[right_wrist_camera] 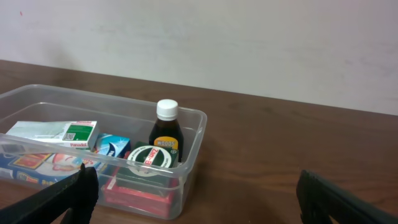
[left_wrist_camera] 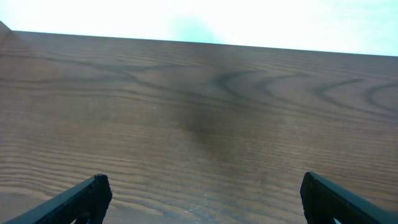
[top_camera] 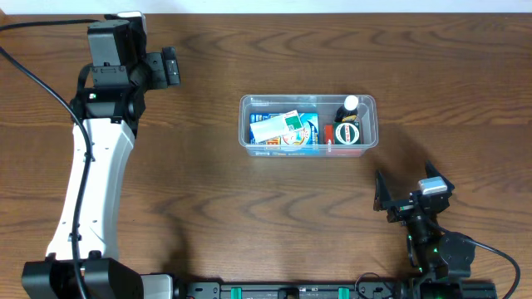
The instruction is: Pack container
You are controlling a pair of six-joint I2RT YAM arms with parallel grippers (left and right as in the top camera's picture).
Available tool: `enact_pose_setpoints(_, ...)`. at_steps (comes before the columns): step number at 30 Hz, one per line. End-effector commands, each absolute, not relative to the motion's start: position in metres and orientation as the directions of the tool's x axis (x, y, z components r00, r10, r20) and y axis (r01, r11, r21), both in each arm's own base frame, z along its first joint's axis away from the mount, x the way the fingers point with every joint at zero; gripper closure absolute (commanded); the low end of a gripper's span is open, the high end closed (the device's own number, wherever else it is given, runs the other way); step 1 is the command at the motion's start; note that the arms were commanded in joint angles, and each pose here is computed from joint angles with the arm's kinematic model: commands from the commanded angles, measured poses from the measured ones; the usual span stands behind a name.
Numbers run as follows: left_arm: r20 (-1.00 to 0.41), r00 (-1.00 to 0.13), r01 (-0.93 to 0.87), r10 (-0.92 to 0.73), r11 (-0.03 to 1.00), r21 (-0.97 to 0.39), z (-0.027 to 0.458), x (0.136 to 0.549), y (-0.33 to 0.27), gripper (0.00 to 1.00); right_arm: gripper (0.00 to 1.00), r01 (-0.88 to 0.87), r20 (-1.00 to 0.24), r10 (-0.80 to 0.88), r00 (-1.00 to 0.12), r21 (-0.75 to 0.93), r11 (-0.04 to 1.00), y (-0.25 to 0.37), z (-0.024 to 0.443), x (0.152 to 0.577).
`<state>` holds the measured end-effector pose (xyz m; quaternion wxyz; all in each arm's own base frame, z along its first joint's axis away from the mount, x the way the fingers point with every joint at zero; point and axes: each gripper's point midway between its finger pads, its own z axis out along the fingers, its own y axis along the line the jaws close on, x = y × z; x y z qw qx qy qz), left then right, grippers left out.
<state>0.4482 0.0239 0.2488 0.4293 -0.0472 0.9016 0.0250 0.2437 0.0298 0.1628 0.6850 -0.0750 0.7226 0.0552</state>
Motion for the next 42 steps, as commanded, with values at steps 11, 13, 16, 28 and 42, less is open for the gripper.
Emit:
enact_pose_setpoints(11,-0.784,-0.616,-0.129,-0.078,0.992,0.003,0.254,0.449,0.028,0.02,0.01,-0.167,-0.998,-0.047,-0.048,-0.039,0.985,0.026,0.161,0.244)
enact_pose_setpoints(13,-0.783,-0.617,-0.129,-0.078,0.992,0.003,0.253,0.449,0.028,0.02,0.01,-0.167,-0.998,-0.047,-0.048,-0.039,0.985,0.026,0.161,0.244)
enact_pose_setpoints(16,-0.783,-0.617,-0.129,-0.078,0.992,0.003,0.253,0.449,0.028,0.02,0.01,-0.167,-0.998,-0.047,-0.048,-0.039,0.985,0.026,0.161,0.244)
enact_pose_setpoints(28,-0.82,-0.567,-0.128,-0.075,0.992,-0.002,0.272,0.398,0.026,0.02,0.01,-0.167,-0.998,-0.047,-0.048,-0.039,0.985,0.026,0.161,0.244)
enact_pose_setpoints(42,-0.852,-0.499,-0.178,-0.159,0.981,-0.079,0.174,0.271,0.023,0.02,0.01,-0.167,-0.998,-0.047,-0.048,-0.039,0.985,0.026,0.161,0.244)
